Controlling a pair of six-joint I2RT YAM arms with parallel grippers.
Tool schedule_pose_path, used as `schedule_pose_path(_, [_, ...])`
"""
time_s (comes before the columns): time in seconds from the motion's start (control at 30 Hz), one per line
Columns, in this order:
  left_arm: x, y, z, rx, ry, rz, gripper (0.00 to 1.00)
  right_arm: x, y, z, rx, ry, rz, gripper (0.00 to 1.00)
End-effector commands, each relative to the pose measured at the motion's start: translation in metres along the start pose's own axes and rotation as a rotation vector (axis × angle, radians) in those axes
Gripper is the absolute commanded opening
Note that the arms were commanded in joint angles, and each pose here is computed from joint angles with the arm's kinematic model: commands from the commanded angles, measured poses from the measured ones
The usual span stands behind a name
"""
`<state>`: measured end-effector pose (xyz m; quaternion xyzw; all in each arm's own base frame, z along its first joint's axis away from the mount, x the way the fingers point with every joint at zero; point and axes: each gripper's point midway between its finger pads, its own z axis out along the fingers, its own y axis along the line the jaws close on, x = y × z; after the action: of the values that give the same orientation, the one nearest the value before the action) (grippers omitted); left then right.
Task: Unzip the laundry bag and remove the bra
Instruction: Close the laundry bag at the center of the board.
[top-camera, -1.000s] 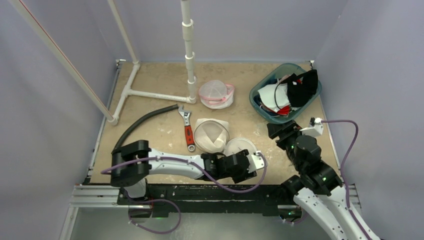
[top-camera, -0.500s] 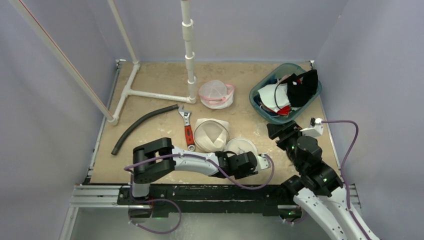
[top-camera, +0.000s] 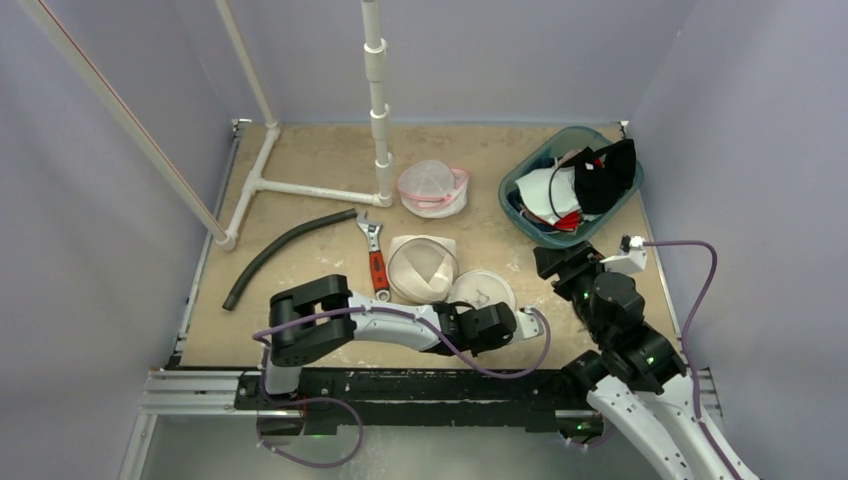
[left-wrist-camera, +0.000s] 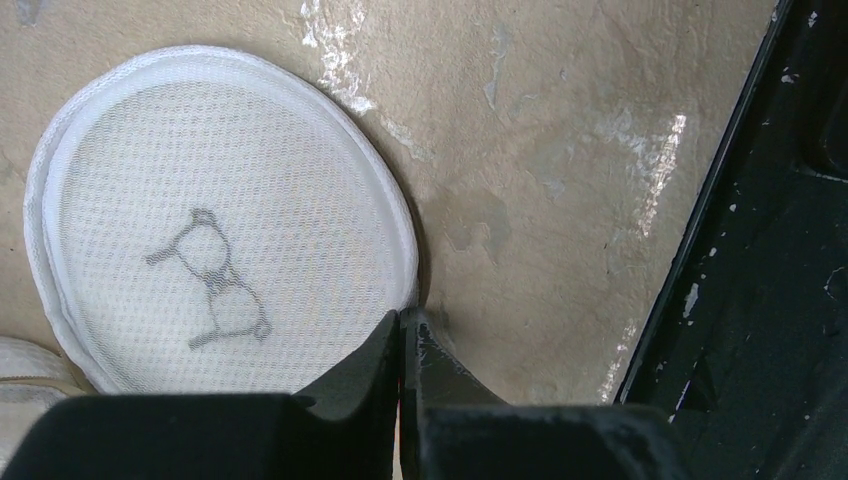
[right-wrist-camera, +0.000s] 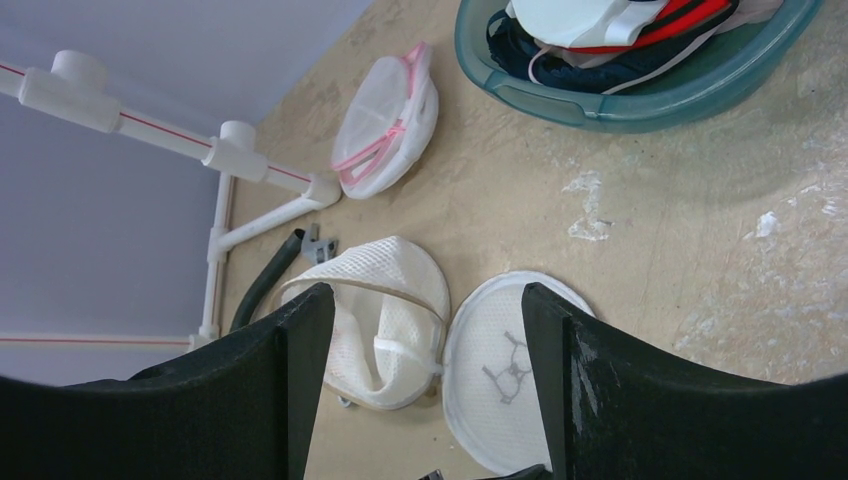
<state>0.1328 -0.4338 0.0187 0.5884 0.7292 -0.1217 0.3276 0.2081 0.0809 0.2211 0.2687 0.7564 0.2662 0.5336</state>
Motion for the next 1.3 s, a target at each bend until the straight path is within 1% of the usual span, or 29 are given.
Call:
schedule_pose_path(0.0, [-0.008,0.003,-0.010,0.006,-0.031,-0.032,0.00,-0.012,0.011,-0.004,-0.040,-0.036,0.003,0.72])
schedule_pose_path(0.13, [-0.038,0.008,-0.041,0.013,-0.156,-0.104,0.00,-0.016,0.015,-0.005,-0.044,-0.043,-0.004,0.73])
schedule_pose_path(0.27, [-0.057,0.014,-0.069,0.034,-0.282,-0.187,0.00,-0.019,0.024,-0.005,-0.066,-0.038,-0.021,0.75])
schedule_pose_path(0.4, [-0.069,0.026,-0.095,0.061,-0.379,-0.278,0.00,-0.025,0.037,-0.002,-0.088,-0.032,-0.064,0.77])
schedule_pose_path(0.57, [-0.084,0.056,-0.129,0.088,-0.518,-0.412,0.00,-0.036,0.054,-0.003,-0.129,-0.044,-0.156,0.78])
schedule_pose_path(0.7, [-0.092,0.085,-0.155,0.103,-0.638,-0.527,0.00,-0.040,0.064,-0.006,-0.176,-0.056,-0.168,0.78])
schedule_pose_path(0.87, [-0.088,0.114,-0.179,0.094,-0.744,-0.654,0.00,-0.023,0.061,0.000,-0.201,-0.015,-0.161,0.78])
schedule_pose_path(1.03, [-0.074,0.148,-0.205,0.053,-0.854,-0.783,0.00,0.001,0.063,0.005,-0.289,0.036,-0.147,0.78])
schedule_pose_path(1.27, [-0.038,0.188,-0.221,-0.018,-0.944,-0.993,0.00,0.050,0.063,0.018,-0.390,0.173,-0.122,0.77])
